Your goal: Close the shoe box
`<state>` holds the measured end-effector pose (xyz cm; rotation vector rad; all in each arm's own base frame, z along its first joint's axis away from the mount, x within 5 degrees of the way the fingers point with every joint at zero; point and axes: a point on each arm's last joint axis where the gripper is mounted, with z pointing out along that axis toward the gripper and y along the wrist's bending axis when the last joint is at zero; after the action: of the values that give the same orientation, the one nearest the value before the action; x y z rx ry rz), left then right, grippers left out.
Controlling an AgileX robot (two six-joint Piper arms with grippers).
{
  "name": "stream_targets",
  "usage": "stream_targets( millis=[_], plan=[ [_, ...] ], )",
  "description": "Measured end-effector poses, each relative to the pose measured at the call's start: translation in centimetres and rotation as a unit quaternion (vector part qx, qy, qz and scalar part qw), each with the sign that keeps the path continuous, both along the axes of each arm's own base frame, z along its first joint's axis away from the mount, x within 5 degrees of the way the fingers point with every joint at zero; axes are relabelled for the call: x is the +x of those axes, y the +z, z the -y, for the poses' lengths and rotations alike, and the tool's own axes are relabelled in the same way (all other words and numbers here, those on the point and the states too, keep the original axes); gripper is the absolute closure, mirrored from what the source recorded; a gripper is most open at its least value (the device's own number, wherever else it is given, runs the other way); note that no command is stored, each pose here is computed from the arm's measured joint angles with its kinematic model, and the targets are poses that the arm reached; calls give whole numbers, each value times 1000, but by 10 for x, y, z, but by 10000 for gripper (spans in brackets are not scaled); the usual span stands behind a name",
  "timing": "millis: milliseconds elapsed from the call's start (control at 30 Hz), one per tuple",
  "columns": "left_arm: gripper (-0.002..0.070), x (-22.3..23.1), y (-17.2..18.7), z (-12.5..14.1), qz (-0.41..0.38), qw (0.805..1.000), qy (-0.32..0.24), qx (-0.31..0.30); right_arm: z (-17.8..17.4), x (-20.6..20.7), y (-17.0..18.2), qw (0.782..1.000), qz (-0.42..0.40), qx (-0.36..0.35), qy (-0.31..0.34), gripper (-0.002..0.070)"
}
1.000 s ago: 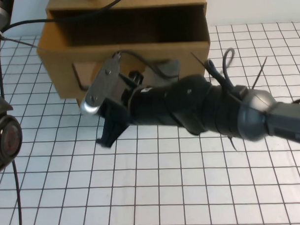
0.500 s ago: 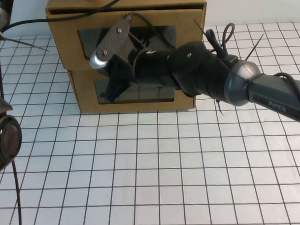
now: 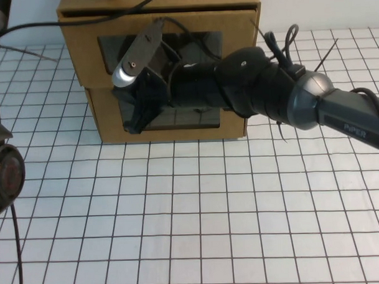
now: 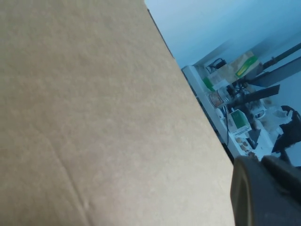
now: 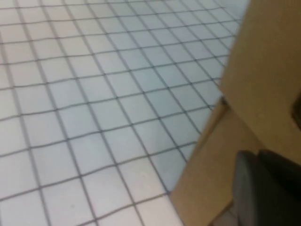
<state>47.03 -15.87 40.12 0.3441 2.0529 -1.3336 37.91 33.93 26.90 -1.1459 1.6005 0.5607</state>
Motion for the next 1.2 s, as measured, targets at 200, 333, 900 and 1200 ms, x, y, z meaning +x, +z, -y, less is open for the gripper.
stream_targets(
  millis=[200,333,900,1200],
  plan=[
    [677,-30,50,-11,77,997,12,21,5,-11,26,1000,-19,18,8,689],
    [677,-73,105,-24,160,985,41,53,13,-26,51,999,-39,12,26,689],
    [677,-213,217,-59,327,934,116,83,144,-74,183,991,-87,21,-97,689],
    [677,-257,239,-70,371,914,139,88,198,-114,204,983,-95,46,-149,689]
  ],
)
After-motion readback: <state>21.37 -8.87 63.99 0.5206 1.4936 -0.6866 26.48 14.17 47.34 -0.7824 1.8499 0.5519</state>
